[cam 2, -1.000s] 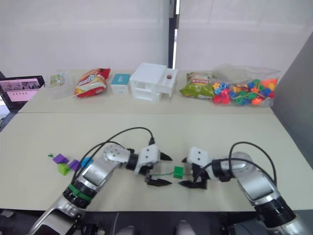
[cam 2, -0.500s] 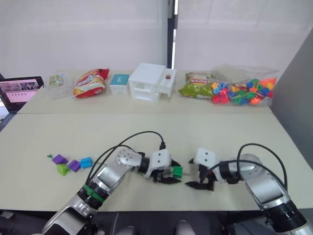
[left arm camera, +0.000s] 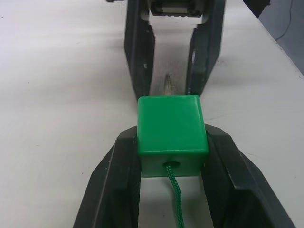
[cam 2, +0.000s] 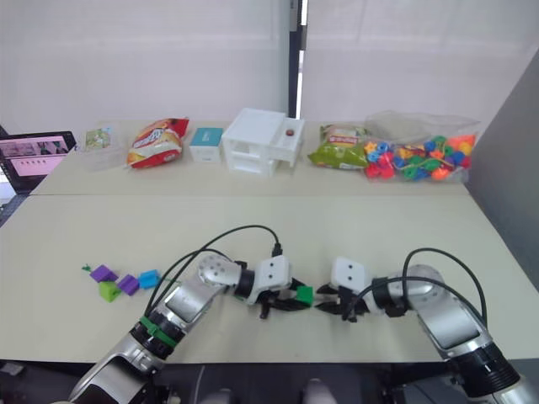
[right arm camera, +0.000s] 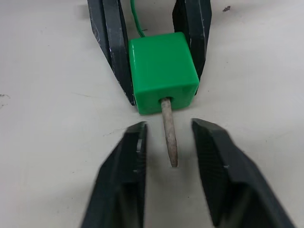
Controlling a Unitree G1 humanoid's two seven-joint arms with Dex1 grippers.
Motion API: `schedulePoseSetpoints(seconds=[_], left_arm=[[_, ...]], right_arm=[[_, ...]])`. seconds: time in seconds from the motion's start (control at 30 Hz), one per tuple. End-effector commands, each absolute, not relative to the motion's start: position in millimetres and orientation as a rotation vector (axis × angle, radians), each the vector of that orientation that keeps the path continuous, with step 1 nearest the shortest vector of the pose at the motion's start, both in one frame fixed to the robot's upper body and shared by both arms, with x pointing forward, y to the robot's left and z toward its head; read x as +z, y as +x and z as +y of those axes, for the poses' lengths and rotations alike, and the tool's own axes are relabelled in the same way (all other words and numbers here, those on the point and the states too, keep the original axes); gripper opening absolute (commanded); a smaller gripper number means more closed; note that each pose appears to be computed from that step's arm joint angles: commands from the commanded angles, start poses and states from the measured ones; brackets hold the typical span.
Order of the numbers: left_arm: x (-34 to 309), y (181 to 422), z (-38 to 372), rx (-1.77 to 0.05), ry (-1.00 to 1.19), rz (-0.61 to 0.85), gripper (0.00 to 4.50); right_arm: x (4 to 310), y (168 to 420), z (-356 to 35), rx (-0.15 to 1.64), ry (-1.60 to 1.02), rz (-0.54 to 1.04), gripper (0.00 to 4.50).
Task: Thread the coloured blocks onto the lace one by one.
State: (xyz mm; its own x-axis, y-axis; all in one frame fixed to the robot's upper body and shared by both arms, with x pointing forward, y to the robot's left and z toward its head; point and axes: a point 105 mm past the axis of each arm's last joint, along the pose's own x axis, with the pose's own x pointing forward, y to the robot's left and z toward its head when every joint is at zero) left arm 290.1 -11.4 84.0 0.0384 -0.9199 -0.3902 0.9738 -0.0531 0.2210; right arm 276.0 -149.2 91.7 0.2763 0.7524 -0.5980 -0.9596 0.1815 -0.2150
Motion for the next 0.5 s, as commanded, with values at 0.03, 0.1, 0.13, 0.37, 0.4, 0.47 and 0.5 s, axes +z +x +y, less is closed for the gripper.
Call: schedulePoseSetpoints(seconds=[0.03,0.1,0.13,0.37,0.4,0.47,0.5], left_arm=[[98.2,288.7,-10.6,-1.558,0.492,0.078,1.2],[99.8,289.8,-3.6,-1.55,0.496,0.086,1.2],[100.4,289.9,-0.9,-1.547,0.496,0.09,1.2],[105.3,293.3,88.4,-1.422,0.515,0.229,1.2],[103.6,293.1,103.7,-1.403,0.529,0.26,1.2],[100.3,293.3,134.3,-1.363,0.56,0.317,1.2],[98.0,293.4,154.6,-1.334,0.583,0.359,1.2]], right_arm=[[91.8,281.8,-157.9,1.221,-0.655,0.408,0.0],[95.2,282.3,-157.7,1.227,-0.66,0.399,0.0],[96.4,282.5,-157.5,1.229,-0.662,0.395,0.0],[109.9,277.0,-155.7,1.252,-0.678,0.373,0.0],[110.5,276.3,-157.2,1.249,-0.678,0.375,0.0],[110.3,275.5,-161.4,1.237,-0.676,0.382,0.0],[109.8,275.3,-164.2,1.227,-0.675,0.387,0.0]])
